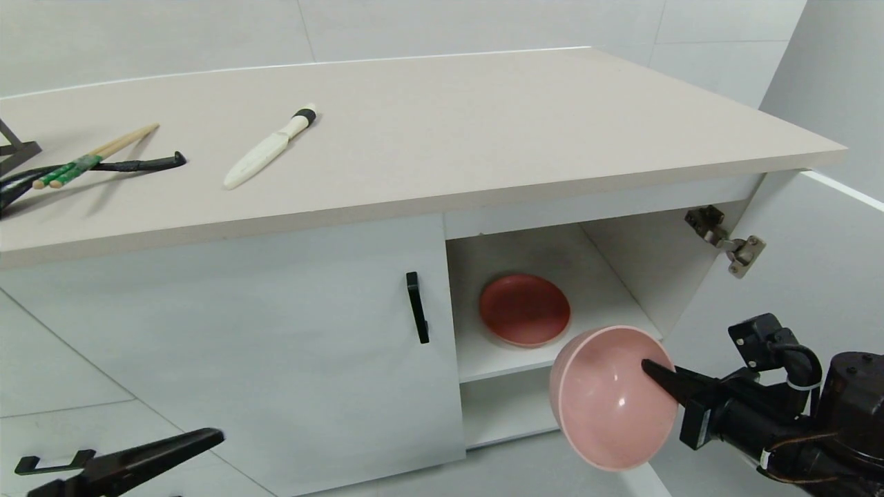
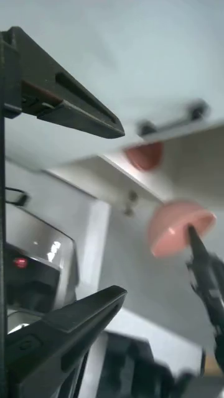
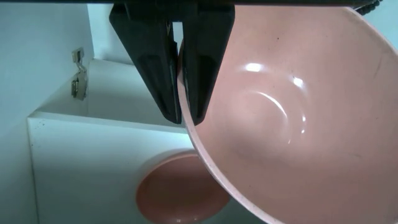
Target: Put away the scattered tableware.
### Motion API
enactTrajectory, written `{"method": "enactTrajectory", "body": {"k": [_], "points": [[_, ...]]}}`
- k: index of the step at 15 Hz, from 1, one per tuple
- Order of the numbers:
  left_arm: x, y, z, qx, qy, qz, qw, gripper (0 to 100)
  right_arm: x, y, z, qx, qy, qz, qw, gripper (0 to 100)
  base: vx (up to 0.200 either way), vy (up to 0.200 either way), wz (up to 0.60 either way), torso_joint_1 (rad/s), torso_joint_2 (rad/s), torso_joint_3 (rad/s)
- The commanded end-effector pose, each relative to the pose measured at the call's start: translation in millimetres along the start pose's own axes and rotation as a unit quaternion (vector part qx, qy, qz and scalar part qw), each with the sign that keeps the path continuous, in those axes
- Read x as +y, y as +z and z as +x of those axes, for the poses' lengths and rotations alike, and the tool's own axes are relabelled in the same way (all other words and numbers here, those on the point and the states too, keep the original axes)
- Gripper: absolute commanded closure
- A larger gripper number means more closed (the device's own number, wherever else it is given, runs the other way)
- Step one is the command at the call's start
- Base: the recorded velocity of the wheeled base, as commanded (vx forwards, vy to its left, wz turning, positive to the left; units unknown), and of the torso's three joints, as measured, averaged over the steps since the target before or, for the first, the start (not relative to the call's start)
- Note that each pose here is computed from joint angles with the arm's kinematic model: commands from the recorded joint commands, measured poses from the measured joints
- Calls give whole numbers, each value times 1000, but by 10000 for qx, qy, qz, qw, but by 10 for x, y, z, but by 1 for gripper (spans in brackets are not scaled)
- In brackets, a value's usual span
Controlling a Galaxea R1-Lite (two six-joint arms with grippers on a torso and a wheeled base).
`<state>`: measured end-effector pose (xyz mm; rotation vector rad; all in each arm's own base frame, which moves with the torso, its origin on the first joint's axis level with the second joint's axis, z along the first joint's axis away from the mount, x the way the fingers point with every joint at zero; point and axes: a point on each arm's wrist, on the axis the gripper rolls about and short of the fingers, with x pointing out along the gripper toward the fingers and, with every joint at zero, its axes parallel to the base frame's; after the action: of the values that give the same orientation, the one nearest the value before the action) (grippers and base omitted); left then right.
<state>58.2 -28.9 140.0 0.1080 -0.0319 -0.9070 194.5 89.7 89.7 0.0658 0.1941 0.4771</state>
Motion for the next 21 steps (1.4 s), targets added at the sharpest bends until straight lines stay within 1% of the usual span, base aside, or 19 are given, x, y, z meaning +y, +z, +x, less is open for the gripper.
{"method": "enactTrajectory", "body": {"k": [1,2,3,4,5,6,7,8,9,10,11,12,13,14,15,17,18,20,21], "points": [[-245,-105,-377,-173,1366,160,9903,0,-2,-48,30,118,-1,-1,9999,100,0,0,0,0,0,0],[-289,-163,-426,-100,1859,62,9825,0,7,-61,34,151,18,-3,9999,100,0,0,0,0,0,0],[-331,-181,-457,-172,1917,72,9813,0,7,-58,32,143,19,-4,9999,100,0,0,0,0,0,0],[-374,-202,-490,-306,2036,-143,9785,0,7,-60,29,151,18,-3,9999,100,0,0,0,0,0,0],[-405,-210,-512,-441,2075,-320,9767,0,7,-63,31,159,17,-3,9999,100,0,0,0,0,0,0],[-456,-239,-545,-606,2072,-588,9747,0,7,-65,23,166,17,-2,9999,100,0,0,0,0,0,0],[-522,-286,-587,-772,2051,-737,9729,0,8,-62,17,159,17,-3,9999,100,0,0,0,0,0,0],[-569,-331,-616,-852,2016,-799,9725,0,1,-59,19,149,-5,7,9999,100,0,0,0,0,0,0],[-591,-378,-639,-832,1943,-839,9738,0,-14,-62,39,153,-35,13,9999,100,0,0,0,0,0,0],[-601,-422,-652,-773,2077,-852,9714,0,-63,-71,82,164,-143,49,9998,100,0,0,0,0,0,0],[-586,-473,-654,-545,2456,-787,9646,0,-88,-67,144,130,-247,53,9996,100,0,0,0,0,0,0],[-564,-539,-666,-157,3104,-508,9491,0,-121,-66,222,95,-366,59,9993,100,0,0,0,0,0,0],[-543,-556,-687,87,3749,-161,9269,0,-130,-86,291,116,-383,60,9992,100,0,0,0,0,0,0],[-527,-575,-705,328,4261,108,9040,0,-142,-113,381,138,-393,62,9991,100,0,0,0,0,0,0],[-525,-580,-708,327,4337,34,9005,0,-155,-152,472,184,-405,57,9990,100,0,0,0,0,0,0],[-524,-599,-709,388,4385,-81,8979,0,-176,-151,631,74,-495,65,9987,100,0,0,0,0,0,0],[-526,-601,-711,369,4338,-91,9002,0,-178,-104,688,-65,-496,65,9987,100,0,0,0,0,0,0],[-506,-596,-696,476,4187,-210,9066,0,-147,16,808,-395,-418,26,9983,100,0,0,0,0,0,0],[-503,-595,-694,492,4136,-219,9089,0,-126,15,833,-405,-371,12,9985,100,0,0,0,0,0,0]]}}
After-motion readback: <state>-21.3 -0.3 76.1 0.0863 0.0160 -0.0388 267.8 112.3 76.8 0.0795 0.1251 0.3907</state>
